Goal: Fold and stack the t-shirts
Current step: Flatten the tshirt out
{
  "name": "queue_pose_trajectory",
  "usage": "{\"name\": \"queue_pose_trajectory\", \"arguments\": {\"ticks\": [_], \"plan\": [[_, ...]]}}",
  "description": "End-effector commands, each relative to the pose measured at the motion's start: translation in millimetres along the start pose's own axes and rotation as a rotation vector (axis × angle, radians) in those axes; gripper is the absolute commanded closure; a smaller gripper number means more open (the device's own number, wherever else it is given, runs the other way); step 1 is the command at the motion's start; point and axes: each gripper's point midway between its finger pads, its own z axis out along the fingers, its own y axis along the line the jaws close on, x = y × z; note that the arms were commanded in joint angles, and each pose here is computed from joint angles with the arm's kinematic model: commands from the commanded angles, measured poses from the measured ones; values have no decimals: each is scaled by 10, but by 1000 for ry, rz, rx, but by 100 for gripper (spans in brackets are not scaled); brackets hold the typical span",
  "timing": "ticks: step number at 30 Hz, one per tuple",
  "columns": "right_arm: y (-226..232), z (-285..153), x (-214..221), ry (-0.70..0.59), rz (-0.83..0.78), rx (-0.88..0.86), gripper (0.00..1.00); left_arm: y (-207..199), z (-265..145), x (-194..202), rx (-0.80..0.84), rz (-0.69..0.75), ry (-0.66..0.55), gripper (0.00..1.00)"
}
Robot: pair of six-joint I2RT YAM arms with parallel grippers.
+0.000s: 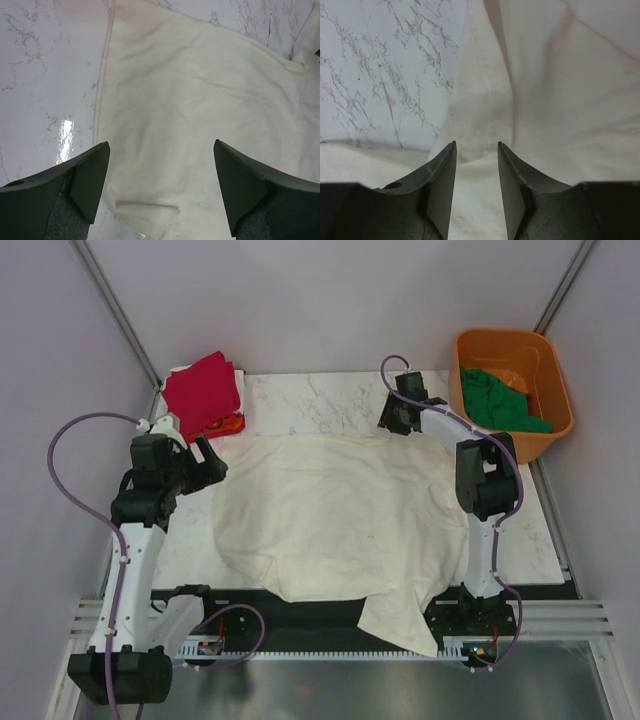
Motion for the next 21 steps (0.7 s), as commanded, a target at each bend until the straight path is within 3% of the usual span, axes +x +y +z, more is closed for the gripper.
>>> {"name": "queue_pose_trajectory", "arguments": {"ticks": [1,21], "plan": [[-60,30,-35,-20,28,12,55,76,47,244,-3,1,24,9],[-278,292,159,28,48,52,60,137,46,337,-33,16,12,9]]}}
